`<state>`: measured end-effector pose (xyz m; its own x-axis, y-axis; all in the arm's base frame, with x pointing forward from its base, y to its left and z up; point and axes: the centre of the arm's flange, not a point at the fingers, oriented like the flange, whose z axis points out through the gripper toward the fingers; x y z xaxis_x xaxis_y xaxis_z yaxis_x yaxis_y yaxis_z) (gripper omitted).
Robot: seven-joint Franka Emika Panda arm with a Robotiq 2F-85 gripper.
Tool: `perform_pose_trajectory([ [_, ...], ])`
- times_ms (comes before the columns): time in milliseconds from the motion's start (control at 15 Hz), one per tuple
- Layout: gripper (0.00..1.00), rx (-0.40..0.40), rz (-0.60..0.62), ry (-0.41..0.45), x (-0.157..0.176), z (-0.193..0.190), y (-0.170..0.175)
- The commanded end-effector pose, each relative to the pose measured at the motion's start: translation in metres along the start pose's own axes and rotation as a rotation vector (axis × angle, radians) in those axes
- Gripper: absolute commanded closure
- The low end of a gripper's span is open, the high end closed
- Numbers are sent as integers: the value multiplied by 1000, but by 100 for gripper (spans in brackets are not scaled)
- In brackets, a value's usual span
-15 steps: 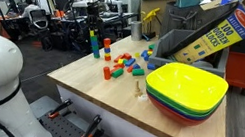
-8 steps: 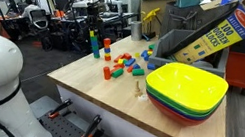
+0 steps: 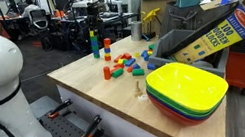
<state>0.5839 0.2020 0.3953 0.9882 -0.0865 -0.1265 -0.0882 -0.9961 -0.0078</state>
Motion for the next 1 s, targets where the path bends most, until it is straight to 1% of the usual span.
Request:
perform_pose_trajectory([
  [0,92,11,-21,-4,-3,-3,1],
  [467,91,10,-14,6,-2,-3,1],
  [533,42,10,-14,7,-2,-3,0],
  [600,40,10,-13,8,-2,-4,0],
  [667,35,10,-12,8,-2,-3,0],
  [933,4,11,-11,6,-3,-2,0],
])
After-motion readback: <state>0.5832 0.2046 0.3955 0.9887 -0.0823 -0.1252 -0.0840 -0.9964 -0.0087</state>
